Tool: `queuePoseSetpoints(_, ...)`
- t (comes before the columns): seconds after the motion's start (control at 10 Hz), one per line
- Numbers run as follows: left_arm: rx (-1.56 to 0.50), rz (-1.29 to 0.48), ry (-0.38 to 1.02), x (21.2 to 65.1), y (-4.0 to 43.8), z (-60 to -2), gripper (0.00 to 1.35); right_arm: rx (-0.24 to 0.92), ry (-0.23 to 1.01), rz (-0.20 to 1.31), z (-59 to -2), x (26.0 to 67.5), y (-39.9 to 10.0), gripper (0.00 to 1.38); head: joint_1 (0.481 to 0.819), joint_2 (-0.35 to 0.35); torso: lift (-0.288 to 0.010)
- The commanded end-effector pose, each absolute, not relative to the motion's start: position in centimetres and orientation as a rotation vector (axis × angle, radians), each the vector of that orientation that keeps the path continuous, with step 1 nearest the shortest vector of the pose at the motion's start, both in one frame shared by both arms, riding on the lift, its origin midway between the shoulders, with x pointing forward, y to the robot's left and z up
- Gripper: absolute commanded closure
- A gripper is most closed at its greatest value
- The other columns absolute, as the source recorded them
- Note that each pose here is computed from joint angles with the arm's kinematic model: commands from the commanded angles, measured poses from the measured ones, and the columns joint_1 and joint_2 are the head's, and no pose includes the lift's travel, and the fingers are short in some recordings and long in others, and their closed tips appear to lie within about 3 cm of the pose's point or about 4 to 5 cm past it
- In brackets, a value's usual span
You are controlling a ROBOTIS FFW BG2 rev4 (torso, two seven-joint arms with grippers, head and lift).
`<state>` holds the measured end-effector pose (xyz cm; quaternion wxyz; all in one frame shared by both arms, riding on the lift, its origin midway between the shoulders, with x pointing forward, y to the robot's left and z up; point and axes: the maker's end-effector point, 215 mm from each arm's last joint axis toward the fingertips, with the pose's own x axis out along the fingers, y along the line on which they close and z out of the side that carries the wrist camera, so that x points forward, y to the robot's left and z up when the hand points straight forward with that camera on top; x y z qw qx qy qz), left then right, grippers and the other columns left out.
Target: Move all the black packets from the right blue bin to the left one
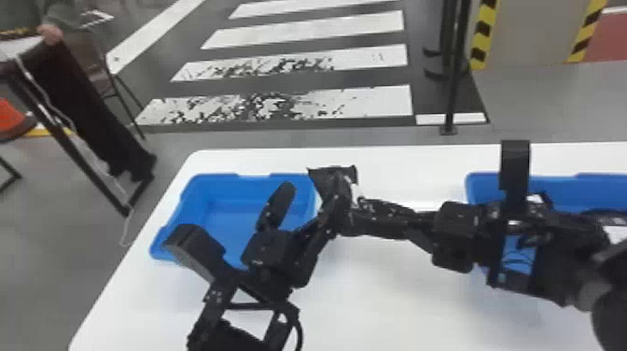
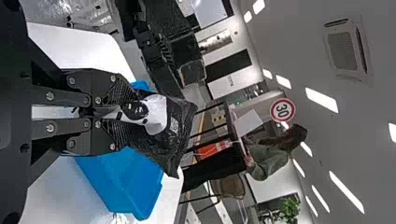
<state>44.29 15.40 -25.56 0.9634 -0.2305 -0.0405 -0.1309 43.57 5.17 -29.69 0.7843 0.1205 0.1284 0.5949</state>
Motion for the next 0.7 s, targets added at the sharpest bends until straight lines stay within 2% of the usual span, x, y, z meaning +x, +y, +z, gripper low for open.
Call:
queuePoseSetpoints(0.0, -0.439, -0.269, -0.054, 44.5, 15.3, -26.3, 0.15, 0.253, 0.262, 1.295, -29.0, 43.5, 5.5, 1.08, 0.695, 0.257, -0.168)
queuePoseSetpoints(0.3, -0.430, -0.282, -0.025, 44.6, 15.0, -27.0, 0.16, 0.256, 0.274, 1.336, -28.9, 42.4, 7.1, 1.08, 0.695, 0.261, -0.168)
queuePoseSetpoints(0.4, -0.423, -0.271, -0.047, 44.6, 15.6, -26.5, 0.36, 0.263, 0.283, 1.343, -29.3, 42.1, 7.4, 1.08, 0.695, 0.272, -0.168)
queuePoseSetpoints(0.5, -0.418, -0.262, -0.036, 44.6, 15.9, -26.9, 0.93, 0.268, 0.282, 1.341, -29.3, 42.2, 7.3, 1.08, 0.695, 0.278, -0.168)
queuePoseSetpoints(0.6, -0.400, -0.267, 0.003, 44.6, 15.6, -27.5, 1.21, 0.270, 0.279, 1.339, -29.3, 42.3, 7.3, 1.08, 0.695, 0.290, -0.168)
